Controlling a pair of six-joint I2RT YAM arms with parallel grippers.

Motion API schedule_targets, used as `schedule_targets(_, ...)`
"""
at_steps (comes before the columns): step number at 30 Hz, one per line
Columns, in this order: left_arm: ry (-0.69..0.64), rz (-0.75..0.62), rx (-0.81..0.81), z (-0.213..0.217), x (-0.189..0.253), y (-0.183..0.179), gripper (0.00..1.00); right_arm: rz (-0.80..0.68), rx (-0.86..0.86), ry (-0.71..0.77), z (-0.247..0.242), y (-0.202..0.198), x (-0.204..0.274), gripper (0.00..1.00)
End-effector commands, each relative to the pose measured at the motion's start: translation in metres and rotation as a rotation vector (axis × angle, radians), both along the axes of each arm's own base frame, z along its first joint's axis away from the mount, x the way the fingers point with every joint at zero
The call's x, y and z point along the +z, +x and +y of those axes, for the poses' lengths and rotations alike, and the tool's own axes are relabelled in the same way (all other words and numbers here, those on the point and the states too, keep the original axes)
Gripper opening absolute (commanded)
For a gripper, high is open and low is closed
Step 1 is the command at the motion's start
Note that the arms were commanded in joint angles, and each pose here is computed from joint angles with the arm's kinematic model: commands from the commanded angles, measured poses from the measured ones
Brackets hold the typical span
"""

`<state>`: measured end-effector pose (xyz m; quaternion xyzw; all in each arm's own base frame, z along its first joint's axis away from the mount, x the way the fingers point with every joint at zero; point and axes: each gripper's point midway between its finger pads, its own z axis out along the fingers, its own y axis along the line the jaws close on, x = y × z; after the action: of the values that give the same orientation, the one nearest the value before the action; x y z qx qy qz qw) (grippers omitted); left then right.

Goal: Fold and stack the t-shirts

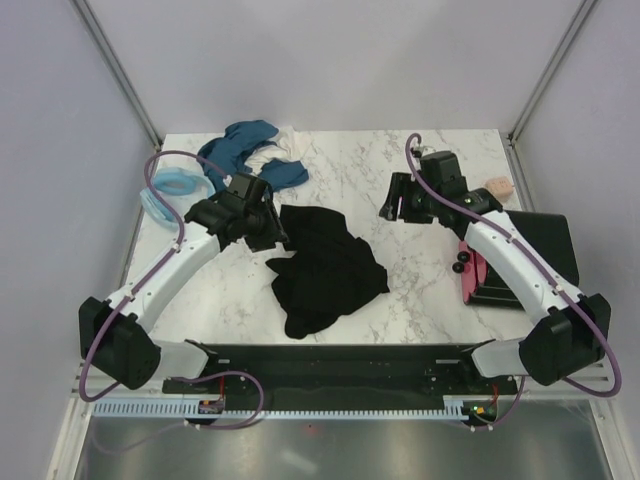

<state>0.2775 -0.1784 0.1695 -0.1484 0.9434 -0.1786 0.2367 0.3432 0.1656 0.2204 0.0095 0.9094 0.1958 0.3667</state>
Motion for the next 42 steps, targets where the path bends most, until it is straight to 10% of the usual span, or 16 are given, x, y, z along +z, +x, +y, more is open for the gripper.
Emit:
schedule_targets(1, 0.015, -0.129, 0.087, 0.019, 0.038, 0.017, 0.48, -0.014, 0.027, 0.088, 0.014, -0.011, 0.001, 0.66)
schedule_targets(14, 0.023, -0.072, 0.088, 0.021, 0.027, 0.014, 0.47, 0.382, 0.135, -0.017, 0.021, -0.107, -0.085, 0.65)
schedule_targets(32, 0.016, -0.032, 0.091, 0.022, 0.012, 0.003, 0.47, 0.509, 0.168, 0.006, 0.049, -0.123, -0.144, 0.64)
schedule_targets(38, 0.022, -0.036, 0.094, 0.025, 0.011, 0.001, 0.46, 0.464, 0.209, -0.046, 0.075, -0.106, -0.134, 0.03)
schedule_targets(42, 0.037, -0.042, 0.095, 0.028, 0.010, 0.000, 0.47, 0.372, 0.226, -0.018, 0.089, -0.091, -0.096, 0.00)
